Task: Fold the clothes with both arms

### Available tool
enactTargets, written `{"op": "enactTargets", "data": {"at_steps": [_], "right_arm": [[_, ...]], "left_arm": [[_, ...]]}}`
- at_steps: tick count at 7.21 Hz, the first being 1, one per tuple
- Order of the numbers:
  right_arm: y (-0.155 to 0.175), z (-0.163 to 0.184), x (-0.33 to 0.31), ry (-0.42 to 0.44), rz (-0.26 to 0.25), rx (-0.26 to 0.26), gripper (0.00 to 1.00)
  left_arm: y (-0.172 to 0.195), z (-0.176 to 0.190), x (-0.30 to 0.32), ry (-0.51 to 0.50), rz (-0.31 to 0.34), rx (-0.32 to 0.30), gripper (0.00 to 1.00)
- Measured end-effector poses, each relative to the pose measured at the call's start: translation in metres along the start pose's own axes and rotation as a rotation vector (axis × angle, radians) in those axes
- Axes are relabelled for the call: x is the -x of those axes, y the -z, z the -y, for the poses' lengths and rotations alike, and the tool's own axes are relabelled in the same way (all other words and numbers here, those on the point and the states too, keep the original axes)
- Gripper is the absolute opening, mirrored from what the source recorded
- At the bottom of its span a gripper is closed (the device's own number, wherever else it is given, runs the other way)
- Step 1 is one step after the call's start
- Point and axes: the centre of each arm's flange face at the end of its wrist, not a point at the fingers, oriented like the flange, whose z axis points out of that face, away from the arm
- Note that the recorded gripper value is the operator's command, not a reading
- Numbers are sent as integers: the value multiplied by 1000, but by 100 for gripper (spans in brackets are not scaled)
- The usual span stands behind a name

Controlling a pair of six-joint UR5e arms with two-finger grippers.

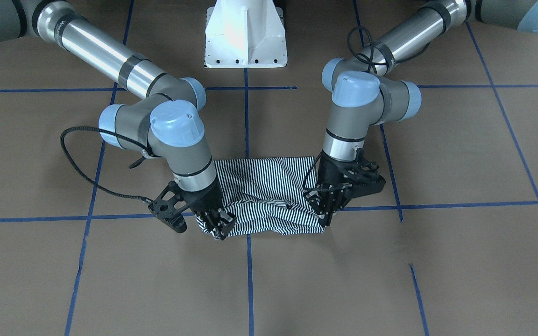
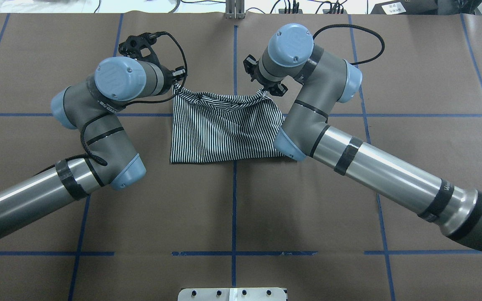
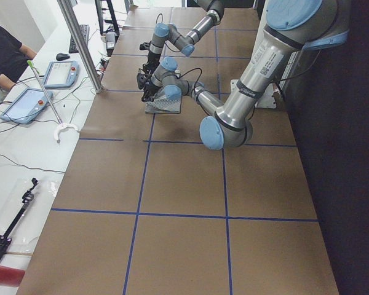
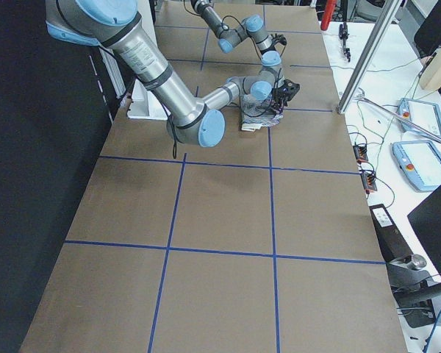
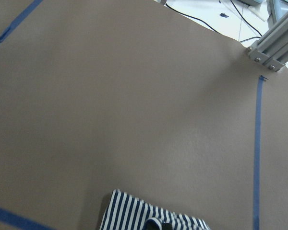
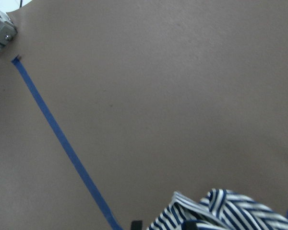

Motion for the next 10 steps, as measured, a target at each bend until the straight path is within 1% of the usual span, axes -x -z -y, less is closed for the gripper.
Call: {"op": "enactTargets", "data": {"at_steps": [1,2,3,4,5,6,7,8,9,10], "right_arm": [[6,33,4,14,0,26,100],[12,51,1,25,1,48,100],[19,57,-3,33,12,60,100],[28,58,-9,39,27,68,100],[37,58,-19,44,41,76,100],[46,57,-32,50,54,87,100],[51,55,-42,56,63,99,100],[54,54,-46,59,67,105,100],[54,53,-49,61,68,108,100],[53,51,-52,62,66,109,100]], "left_arm": [[-4,10,17,-35,-13,-16,50],[7,14,30,-67,-47,-26,50],[25,12,30,-80,-80,-24,25],[40,5,22,-76,-97,8,0],[51,-7,9,-58,-99,69,0],[55,-30,-7,-50,-103,145,0],[51,-58,-26,-60,-105,215,0],[41,-84,-42,-74,-96,261,0],[27,-102,-50,-86,-79,288,0],[11,-112,-57,-102,-61,299,0]]}}
